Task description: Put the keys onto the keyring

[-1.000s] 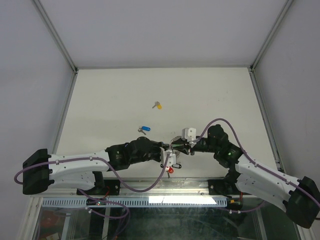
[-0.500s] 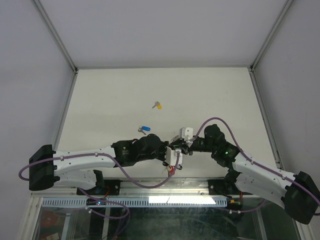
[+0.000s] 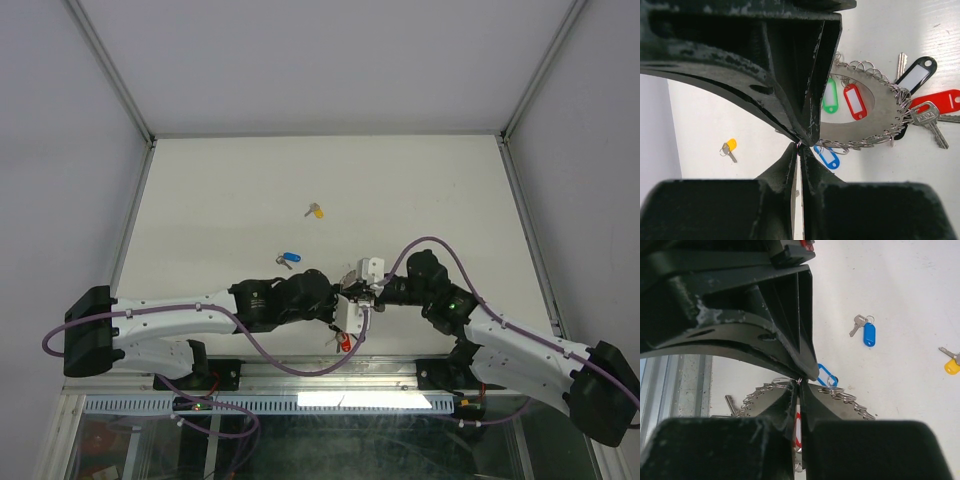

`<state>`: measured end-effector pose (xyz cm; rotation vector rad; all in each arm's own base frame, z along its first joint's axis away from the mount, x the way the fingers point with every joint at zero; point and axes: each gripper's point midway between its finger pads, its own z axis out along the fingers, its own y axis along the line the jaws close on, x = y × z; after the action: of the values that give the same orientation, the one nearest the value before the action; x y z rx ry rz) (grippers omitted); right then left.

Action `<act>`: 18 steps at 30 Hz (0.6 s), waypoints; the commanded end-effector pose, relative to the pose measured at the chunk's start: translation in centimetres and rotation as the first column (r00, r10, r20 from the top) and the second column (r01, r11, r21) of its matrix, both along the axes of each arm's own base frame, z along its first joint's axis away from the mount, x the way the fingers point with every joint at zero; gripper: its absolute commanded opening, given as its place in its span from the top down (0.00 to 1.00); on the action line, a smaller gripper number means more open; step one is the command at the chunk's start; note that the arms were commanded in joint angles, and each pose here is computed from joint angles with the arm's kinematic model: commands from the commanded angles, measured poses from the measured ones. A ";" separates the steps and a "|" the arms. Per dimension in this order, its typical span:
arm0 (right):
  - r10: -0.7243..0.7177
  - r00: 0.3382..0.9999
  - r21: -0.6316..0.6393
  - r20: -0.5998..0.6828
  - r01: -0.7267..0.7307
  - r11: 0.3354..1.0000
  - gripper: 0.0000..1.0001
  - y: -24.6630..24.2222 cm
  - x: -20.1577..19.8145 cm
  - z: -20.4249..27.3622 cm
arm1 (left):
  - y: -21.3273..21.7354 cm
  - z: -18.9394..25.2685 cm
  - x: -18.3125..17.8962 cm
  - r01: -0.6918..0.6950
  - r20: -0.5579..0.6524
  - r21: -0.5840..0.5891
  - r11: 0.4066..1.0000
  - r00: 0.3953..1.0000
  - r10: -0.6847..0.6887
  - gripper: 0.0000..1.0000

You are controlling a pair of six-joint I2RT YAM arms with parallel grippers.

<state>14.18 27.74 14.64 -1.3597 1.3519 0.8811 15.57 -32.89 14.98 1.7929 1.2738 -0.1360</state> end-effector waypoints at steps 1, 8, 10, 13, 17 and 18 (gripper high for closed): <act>0.000 0.997 0.047 0.080 -0.004 0.999 1.00 0.2 0.4 1.3 | -1.1 3.2 -0.1 0.007 0.025 -0.099 0.995 1.000 -0.004 1.00; -0.041 0.989 0.188 0.143 0.014 0.982 1.00 -0.7 0.6 2.3 | -0.1 7.1 -2.3 0.036 -0.011 -0.392 0.919 0.999 -0.044 0.67; -0.042 0.986 0.252 0.160 0.000 0.968 1.00 -0.8 0.5 3.1 | 0.7 8.0 -2.7 0.024 -0.021 -0.476 0.879 0.999 -0.039 0.64; -0.047 0.984 0.326 0.174 -0.012 0.945 1.00 -1.4 0.4 3.7 | 1.4 8.7 -3.0 -0.003 -0.047 -0.582 0.813 0.998 -0.030 0.64; -0.018 0.975 0.428 0.220 -0.080 0.900 1.00 -1.6 -0.8 5.3 | 1.6 9.1 -3.5 -0.012 -0.068 -0.664 0.748 0.997 -0.044 0.64; -0.001 0.971 0.453 0.238 -0.110 0.885 1.00 -1.6 -1.3 5.9 | 1.5 9.1 -3.5 -0.012 -0.070 -0.677 0.736 0.996 -0.048 0.64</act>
<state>14.52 25.81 14.17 -1.1696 1.1652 0.9067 12.82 -30.36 21.32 1.3184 1.1324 -0.4778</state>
